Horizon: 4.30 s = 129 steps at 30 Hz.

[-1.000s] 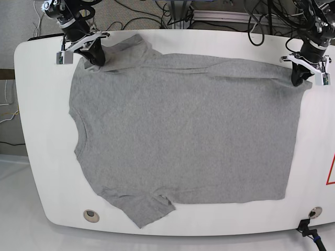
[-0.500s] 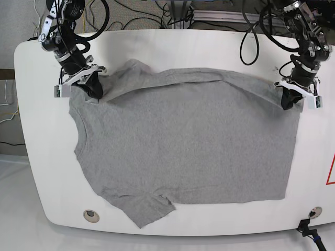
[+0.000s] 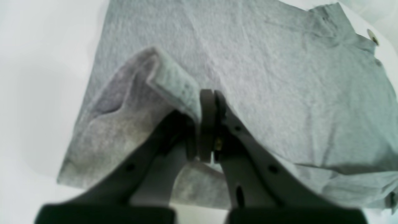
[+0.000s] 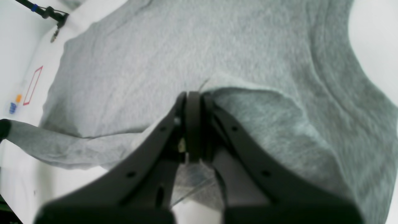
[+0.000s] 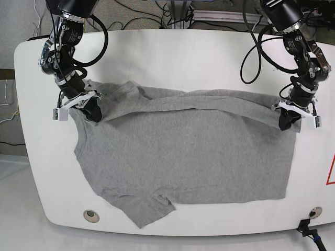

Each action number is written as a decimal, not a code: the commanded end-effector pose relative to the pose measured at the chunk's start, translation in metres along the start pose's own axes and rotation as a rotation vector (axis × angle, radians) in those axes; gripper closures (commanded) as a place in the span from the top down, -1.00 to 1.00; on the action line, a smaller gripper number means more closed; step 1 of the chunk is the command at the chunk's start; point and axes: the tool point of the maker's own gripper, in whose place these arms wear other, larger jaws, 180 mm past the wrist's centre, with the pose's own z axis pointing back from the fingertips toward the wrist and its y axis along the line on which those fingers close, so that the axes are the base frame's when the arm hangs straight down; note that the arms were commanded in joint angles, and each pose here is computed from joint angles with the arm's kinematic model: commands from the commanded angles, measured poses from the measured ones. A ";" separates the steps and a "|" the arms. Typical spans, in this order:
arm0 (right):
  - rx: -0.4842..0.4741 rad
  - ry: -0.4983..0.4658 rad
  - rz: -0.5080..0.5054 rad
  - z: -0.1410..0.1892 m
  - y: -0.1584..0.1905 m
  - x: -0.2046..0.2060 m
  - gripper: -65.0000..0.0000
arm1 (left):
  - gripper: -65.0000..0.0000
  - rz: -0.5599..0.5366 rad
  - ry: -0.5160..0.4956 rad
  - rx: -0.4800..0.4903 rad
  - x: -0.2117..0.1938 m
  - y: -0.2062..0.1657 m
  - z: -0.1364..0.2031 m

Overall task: Fold the T-shirt properly
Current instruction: 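Lift the gripped edge and fold it over onto the shirt body, then open both grippers and raise them off the folded strip, then lower both grippers and grasp the folded edge of the shirt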

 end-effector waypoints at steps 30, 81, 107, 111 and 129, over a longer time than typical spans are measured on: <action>-0.003 -0.019 0.114 -0.067 -0.007 0.063 -1.00 | -1.00 -0.027 -0.097 0.013 0.077 0.023 -0.039; -0.321 0.167 0.395 0.016 -0.098 -0.048 0.29 | 0.40 -0.391 -0.124 0.134 0.029 0.033 0.050; -0.290 0.173 0.397 0.013 -0.093 -0.052 -1.00 | 0.40 -0.173 -0.093 0.240 0.024 0.101 0.009; -0.290 0.173 0.397 0.013 -0.093 -0.052 -1.00 | 0.40 -0.158 -0.092 0.240 0.024 0.103 0.004; -0.290 0.173 0.397 0.013 -0.093 -0.052 -1.00 | 0.40 -0.066 0.019 0.211 -0.025 0.108 -0.027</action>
